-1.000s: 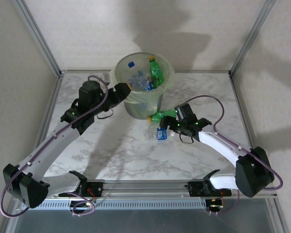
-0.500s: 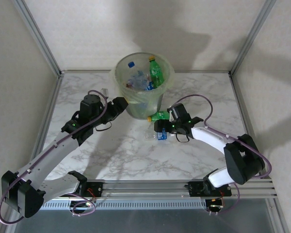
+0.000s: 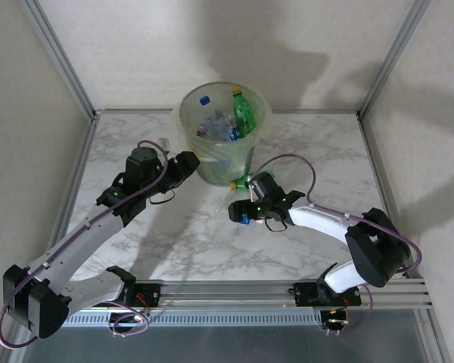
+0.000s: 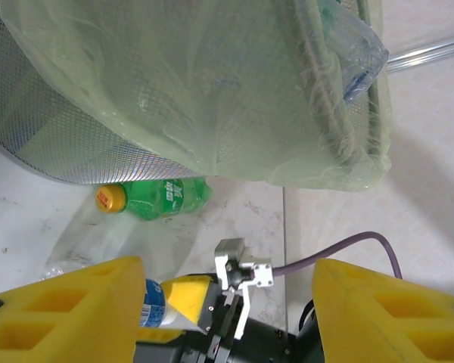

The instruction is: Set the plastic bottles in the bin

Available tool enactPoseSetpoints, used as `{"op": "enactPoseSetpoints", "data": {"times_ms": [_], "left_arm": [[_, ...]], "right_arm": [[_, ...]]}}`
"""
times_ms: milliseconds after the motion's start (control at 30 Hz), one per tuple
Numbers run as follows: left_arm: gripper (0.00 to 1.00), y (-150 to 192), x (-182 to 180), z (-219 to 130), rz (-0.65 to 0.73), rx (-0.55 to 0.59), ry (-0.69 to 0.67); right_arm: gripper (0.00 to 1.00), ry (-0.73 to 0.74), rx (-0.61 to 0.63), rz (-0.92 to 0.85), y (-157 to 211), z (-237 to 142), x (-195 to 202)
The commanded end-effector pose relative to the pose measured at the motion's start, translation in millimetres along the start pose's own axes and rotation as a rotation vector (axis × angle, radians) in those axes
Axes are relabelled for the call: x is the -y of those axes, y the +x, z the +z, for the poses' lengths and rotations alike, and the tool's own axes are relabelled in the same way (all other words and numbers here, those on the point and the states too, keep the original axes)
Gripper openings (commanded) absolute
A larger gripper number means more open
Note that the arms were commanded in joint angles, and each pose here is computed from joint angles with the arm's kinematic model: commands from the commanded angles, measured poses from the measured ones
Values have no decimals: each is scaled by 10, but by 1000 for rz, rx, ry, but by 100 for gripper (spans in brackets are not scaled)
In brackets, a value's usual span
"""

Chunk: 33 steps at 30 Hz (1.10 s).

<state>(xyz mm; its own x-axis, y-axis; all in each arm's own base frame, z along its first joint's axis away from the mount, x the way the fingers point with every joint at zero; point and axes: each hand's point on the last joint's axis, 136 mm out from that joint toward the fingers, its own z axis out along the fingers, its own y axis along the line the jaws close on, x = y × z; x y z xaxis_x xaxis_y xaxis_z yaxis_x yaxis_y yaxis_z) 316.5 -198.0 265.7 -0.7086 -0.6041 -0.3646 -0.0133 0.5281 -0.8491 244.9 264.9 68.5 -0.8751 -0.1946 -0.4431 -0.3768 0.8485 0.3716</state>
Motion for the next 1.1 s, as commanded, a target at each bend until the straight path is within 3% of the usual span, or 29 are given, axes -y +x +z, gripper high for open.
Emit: {"op": "enactPoseSetpoints", "data": {"times_ms": [0,500,833,1067], "left_arm": [[59,-21,-8,33,-7,6,7],[58,6,-195,15,-37,8,-23],[57,21,-388,7,-75,15,-63],[61,33,-476,5,-90,15,-85]], "right_arm": [[95,7,-22,-11,112,-6,-28],[98,63,-54,-114,77,286,-265],[84,80,-92,-144,238,415,-312],[68,78,-78,-155,249,379,-372]]}}
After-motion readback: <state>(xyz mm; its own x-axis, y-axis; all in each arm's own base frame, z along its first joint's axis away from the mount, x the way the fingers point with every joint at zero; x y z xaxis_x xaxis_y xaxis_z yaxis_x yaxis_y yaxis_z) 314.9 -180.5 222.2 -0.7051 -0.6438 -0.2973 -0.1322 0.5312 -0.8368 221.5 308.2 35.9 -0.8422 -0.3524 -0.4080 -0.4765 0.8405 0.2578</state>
